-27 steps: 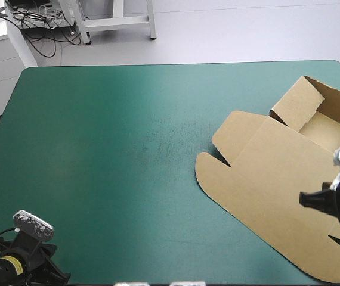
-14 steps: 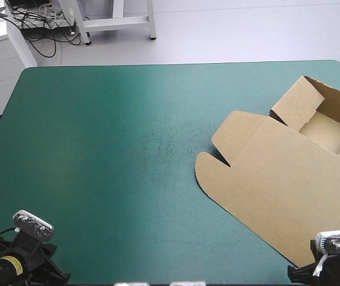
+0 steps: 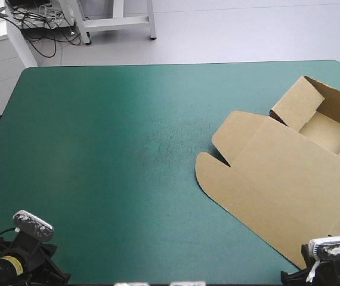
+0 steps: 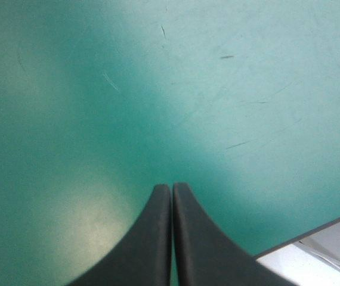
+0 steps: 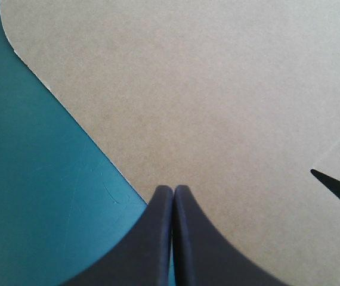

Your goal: Fold the box

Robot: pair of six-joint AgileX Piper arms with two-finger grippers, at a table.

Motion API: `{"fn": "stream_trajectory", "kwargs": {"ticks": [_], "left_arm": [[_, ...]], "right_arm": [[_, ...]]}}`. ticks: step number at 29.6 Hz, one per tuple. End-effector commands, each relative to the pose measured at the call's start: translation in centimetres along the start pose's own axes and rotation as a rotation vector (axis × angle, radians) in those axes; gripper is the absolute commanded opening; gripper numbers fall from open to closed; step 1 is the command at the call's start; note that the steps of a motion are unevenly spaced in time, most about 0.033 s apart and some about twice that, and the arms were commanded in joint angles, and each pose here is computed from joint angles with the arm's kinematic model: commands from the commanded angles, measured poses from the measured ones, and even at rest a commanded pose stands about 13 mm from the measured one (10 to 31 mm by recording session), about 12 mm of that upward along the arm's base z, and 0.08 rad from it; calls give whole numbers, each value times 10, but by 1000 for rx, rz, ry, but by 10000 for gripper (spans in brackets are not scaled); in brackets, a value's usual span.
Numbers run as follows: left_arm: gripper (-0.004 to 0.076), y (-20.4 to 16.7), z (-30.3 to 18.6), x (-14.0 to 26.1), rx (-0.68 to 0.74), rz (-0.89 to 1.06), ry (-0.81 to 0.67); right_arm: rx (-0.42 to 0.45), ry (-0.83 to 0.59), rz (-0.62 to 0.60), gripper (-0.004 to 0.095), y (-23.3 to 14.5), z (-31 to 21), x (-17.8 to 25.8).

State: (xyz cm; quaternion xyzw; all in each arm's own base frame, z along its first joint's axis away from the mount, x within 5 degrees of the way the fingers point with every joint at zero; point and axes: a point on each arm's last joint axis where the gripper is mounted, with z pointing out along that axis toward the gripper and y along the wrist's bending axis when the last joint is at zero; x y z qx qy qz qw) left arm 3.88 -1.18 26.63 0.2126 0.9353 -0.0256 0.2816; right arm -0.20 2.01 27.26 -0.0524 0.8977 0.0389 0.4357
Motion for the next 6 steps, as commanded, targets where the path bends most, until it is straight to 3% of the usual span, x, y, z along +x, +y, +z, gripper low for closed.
{"fn": "stream_trajectory", "kwargs": {"ticks": [1, 6], "left_arm": [[-10, 0, -5, -8, 0, -5, -54], [-10, 0, -5, -8, 0, -5, -54]], "right_arm": [[1, -75, 8, -15, 0, -4, -12], [-2, -73, 60, -15, 0, -4, -11]]}}
